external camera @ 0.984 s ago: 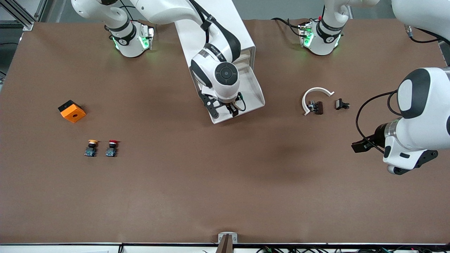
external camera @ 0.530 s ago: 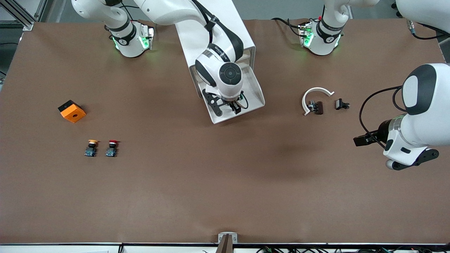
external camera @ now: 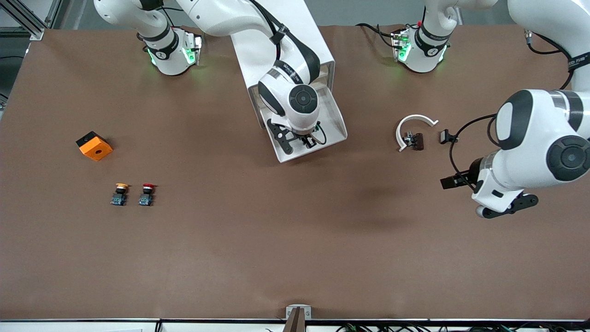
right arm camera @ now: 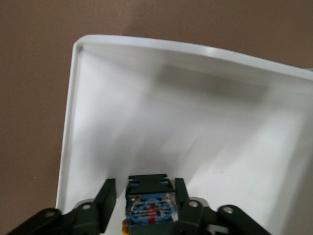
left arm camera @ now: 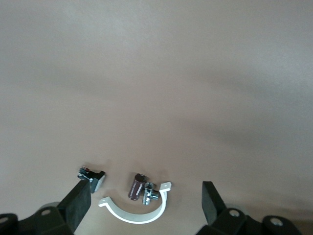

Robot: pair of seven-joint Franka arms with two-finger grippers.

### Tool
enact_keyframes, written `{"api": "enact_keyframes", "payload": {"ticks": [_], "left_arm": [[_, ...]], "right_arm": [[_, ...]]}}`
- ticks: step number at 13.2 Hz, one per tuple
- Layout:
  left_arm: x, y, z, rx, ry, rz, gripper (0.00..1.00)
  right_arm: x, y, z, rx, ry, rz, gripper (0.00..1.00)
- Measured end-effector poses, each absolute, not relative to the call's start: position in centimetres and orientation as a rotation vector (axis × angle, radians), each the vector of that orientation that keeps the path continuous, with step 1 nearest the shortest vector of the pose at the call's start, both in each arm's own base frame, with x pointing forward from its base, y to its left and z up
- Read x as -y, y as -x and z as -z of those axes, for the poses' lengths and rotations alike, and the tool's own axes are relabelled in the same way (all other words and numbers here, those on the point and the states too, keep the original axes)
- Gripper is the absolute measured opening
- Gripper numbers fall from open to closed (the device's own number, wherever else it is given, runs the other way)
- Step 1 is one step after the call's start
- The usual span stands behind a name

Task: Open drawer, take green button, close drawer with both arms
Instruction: 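Lift the button out with the right gripper while the left gripper reaches the drawer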

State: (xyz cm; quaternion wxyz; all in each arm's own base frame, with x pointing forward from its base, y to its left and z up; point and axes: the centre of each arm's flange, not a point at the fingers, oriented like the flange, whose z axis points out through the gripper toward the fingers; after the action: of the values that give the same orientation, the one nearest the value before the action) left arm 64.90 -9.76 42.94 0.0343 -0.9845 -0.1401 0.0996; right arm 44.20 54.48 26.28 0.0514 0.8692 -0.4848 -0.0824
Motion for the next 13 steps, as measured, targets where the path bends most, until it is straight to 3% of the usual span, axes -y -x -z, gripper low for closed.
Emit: {"api": "enact_keyframes", "payload": {"ticks": [1,8,13], "left_arm": [[10.4,-64.7,-42.7,0.442,3.024,-0.315,1.00],[16.5,-63.8,-39.6,0.631,3.012,-0.267,1.00],[25.2,-63.5,-32.7,0.991,2.932,-0.172,1.00]], "right_arm": [[-54.5,-44.2,-26.3,1.474,-2.646,0.251,0.42],[-54.7,-44.8,-27.3,1.498,-2.661,0.255,0.42],[-48.9,-51.1,-35.8,1.542,-2.607,0.420,0.42]]}}
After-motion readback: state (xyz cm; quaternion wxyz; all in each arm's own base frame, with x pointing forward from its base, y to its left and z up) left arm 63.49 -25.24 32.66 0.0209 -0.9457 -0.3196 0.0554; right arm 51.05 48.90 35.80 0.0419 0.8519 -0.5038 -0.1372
